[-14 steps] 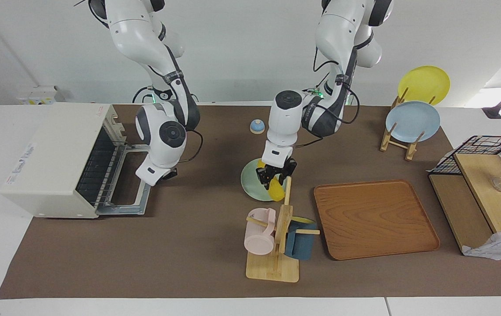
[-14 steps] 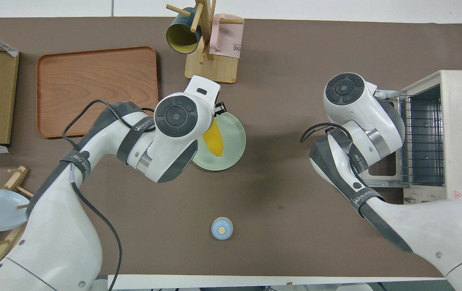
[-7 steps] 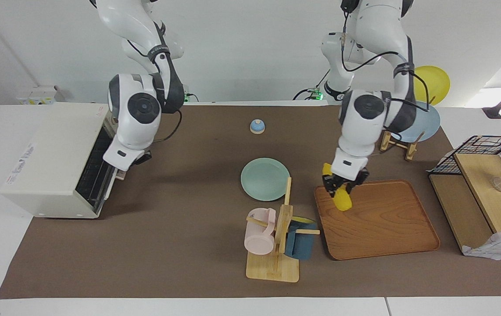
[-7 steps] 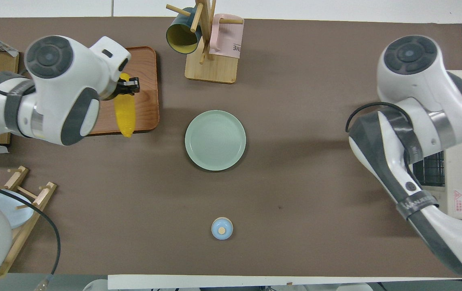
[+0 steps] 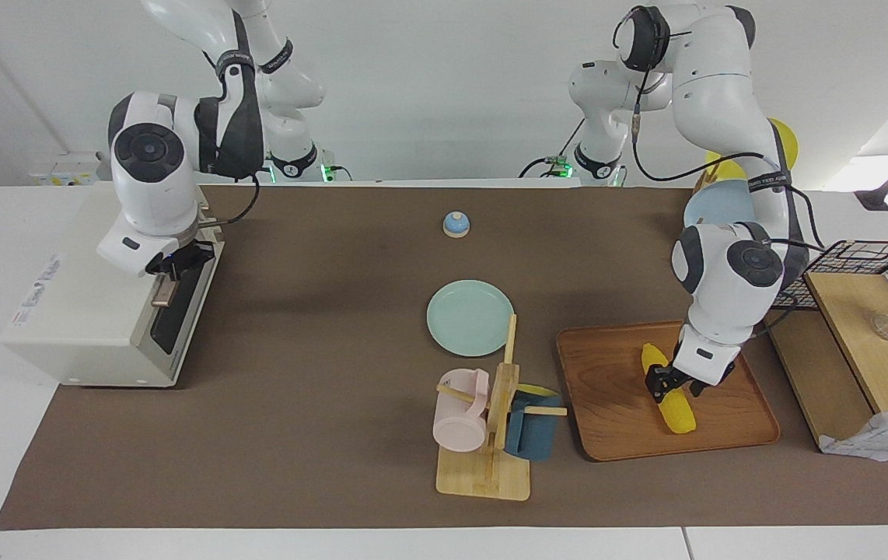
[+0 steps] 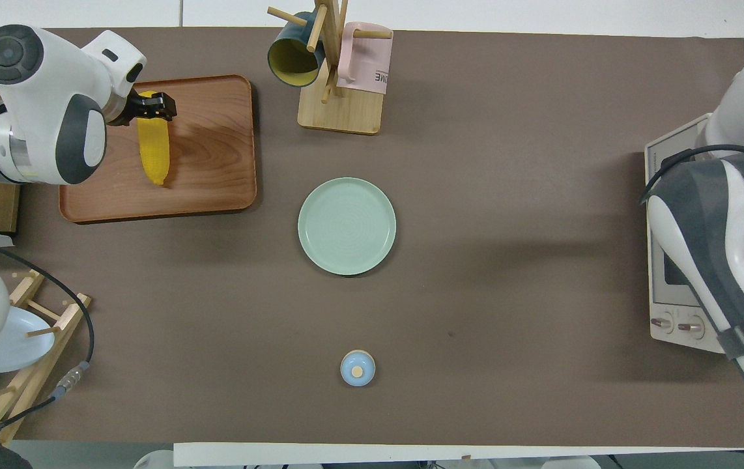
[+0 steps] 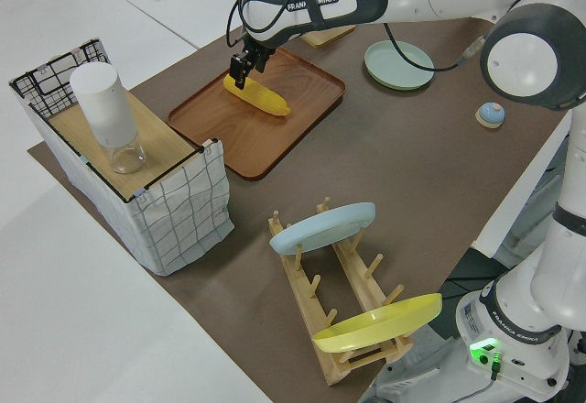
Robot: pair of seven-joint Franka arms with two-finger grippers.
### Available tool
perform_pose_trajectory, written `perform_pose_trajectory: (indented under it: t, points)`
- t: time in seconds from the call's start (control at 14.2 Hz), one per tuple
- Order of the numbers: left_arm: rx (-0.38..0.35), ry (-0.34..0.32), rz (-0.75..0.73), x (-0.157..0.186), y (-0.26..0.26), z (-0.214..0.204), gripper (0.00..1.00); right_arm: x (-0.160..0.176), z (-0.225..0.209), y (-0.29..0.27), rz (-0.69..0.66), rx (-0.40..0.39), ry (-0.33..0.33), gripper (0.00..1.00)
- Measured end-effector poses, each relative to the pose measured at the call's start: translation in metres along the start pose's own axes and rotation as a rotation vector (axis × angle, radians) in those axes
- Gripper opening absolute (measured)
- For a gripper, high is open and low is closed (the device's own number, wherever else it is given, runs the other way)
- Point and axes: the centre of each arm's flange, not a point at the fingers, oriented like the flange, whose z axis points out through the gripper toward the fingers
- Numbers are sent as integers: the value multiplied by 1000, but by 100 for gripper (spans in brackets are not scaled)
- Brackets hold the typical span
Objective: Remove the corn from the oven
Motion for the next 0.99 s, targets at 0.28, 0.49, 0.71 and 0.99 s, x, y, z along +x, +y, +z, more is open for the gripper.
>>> perform_pose_trajectory:
  t: [0.28,0.49,0.71,0.99]
  points:
    - [11,-115,2,-18,-50,-158,100,-48,-78,35,131,252,105,63]
    - [-30,-174,-19,-71,-88,-267,100,-88,-133,57,170,307,130,95]
    - [-43,-223,54,-90,-101,-295,100,-107,-174,52,158,288,159,100]
    - [-46,-233,73,-87,-100,-295,100,-93,-153,40,143,288,134,100]
